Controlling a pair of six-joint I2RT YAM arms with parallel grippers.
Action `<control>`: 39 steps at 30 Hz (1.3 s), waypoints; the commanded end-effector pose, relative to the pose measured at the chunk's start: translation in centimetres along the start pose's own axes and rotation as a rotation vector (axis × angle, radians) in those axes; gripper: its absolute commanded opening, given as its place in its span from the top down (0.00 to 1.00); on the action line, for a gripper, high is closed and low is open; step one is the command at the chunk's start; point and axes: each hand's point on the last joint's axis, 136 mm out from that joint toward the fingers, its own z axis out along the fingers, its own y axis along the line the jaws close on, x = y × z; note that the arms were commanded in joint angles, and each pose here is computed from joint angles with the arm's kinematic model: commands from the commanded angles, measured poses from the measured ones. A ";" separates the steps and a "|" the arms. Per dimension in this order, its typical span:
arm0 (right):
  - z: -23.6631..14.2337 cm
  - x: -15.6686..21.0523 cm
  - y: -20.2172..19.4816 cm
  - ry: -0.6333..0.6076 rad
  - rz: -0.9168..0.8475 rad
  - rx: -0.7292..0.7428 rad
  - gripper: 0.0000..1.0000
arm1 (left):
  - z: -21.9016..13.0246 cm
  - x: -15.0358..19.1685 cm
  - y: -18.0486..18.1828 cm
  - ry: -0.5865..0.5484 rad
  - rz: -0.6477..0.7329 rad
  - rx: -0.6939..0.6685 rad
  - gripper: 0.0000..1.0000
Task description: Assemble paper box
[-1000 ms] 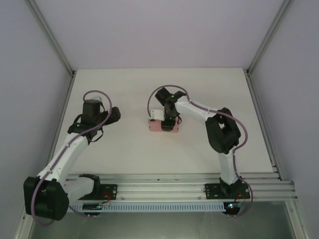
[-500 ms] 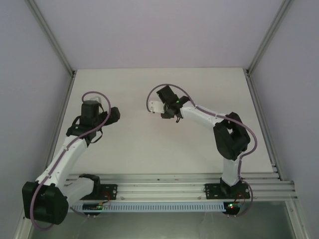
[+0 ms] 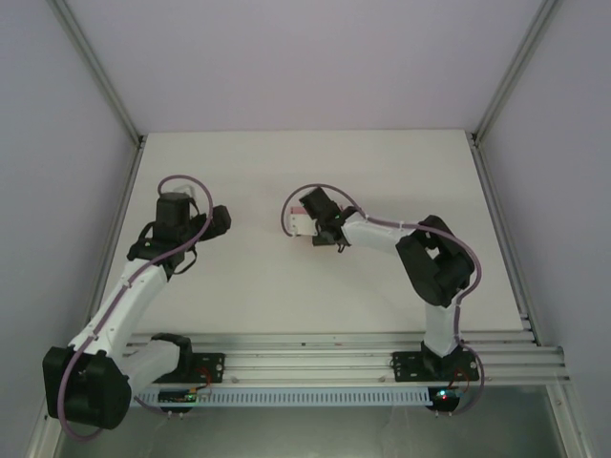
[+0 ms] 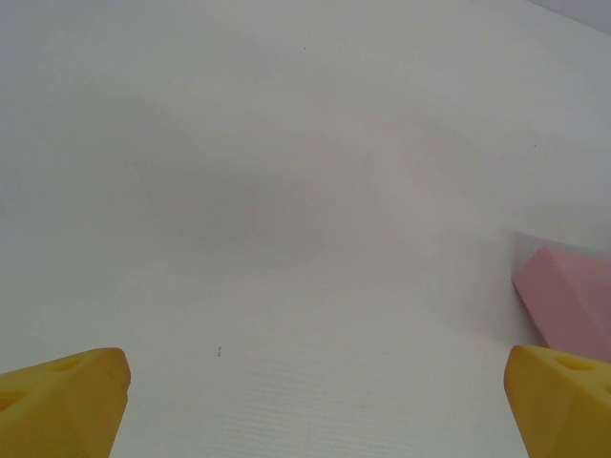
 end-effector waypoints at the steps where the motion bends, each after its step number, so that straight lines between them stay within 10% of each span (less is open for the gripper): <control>1: -2.9 -0.3 2.0 -0.032 0.032 -0.091 0.10 | 0.2 -0.1 0.0 -0.004 0.021 0.008 0.00; 10: -11.7 0.0 1.9 -0.185 0.378 -0.187 0.01 | 0.7 -1.5 0.8 -0.097 0.075 -0.038 0.01; 16: -13.0 12.0 -4.9 -0.180 1.125 0.220 0.02 | 2.8 -2.5 3.1 -0.278 0.229 -0.154 0.01; 21: -12.3 22.0 -3.0 -0.218 1.443 0.485 0.01 | 3.9 -2.3 5.8 -0.395 0.295 -0.284 0.00; 29: -11.1 24.1 -1.2 -0.424 1.427 0.624 0.01 | 6.0 -0.8 6.0 -0.483 0.372 -0.153 0.00; 39: -5.0 27.5 -1.4 -0.316 1.574 0.518 0.01 | 8.0 -0.8 10.4 -0.499 0.202 -0.106 0.00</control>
